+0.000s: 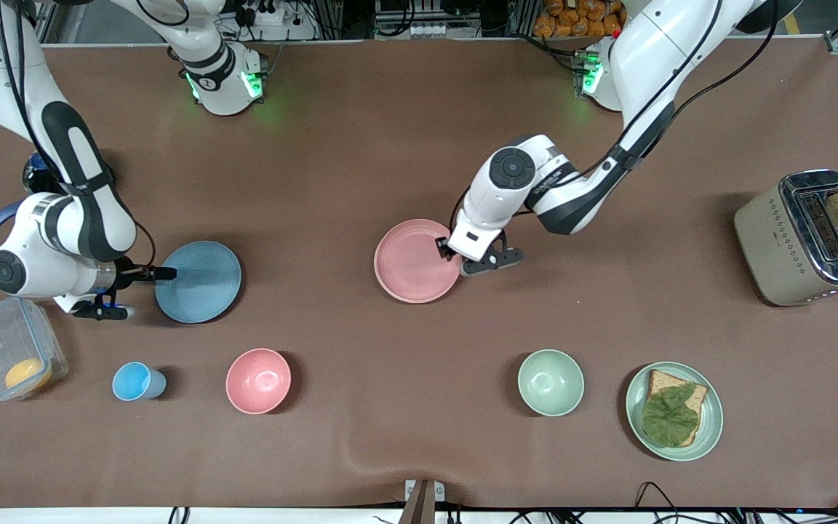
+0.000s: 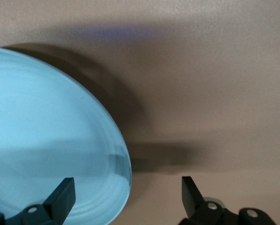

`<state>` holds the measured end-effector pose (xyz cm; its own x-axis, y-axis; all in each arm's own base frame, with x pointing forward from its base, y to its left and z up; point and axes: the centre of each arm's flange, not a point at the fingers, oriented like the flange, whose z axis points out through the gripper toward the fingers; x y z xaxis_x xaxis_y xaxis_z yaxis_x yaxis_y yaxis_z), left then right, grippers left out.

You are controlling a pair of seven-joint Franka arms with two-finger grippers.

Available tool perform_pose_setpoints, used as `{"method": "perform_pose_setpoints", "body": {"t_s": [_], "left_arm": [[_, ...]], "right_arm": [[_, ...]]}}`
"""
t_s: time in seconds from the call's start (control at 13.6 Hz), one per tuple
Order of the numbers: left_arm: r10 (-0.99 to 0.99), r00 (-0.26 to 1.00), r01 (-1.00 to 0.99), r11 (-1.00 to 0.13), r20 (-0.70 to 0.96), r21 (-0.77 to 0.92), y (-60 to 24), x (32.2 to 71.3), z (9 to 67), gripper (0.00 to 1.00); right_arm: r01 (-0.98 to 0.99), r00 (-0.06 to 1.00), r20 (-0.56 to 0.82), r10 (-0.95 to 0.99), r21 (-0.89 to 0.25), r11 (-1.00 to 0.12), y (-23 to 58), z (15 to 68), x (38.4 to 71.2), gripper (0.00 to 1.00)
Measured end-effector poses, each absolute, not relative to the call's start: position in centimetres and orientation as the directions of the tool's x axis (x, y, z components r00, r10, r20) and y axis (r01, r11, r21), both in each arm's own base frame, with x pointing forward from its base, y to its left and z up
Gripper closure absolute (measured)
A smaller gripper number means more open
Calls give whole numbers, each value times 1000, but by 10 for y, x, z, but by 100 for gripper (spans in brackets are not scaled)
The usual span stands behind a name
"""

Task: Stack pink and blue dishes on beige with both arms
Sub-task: 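Release the pink plate with the left gripper while the right gripper grips the blue plate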

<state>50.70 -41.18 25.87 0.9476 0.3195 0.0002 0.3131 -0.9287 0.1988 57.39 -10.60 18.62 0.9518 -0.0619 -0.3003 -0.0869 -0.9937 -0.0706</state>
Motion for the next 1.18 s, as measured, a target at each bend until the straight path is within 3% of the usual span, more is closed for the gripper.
{"method": "perform_pose_setpoints", "body": {"t_s": [0.29,0.37,0.52,0.74,0.96,1.18], "left_arm": [[376,908,342,-920,183,194,-308,587,350,2],[360,906,331,-930,222,158,-271,601,373,0],[334,904,324,-943,267,80,-212,618,411,0],[358,897,370,-929,259,5,-185,626,451,0],[375,899,393,-919,226,-39,-172,631,490,0],[331,925,343,-939,188,-35,-120,639,523,0]], "right_arm": [[-82,956,-287,-59,-67,-994,-103,171,574,0],[-83,955,-290,-60,-68,-994,-102,169,573,8],[-106,953,-292,-77,-83,-991,-102,166,573,13],[-127,951,-294,-94,-94,-987,-103,168,573,52],[-129,950,-299,-95,-96,-987,-104,171,573,82],[-131,949,-301,-95,-103,-986,-102,174,573,89]]}}
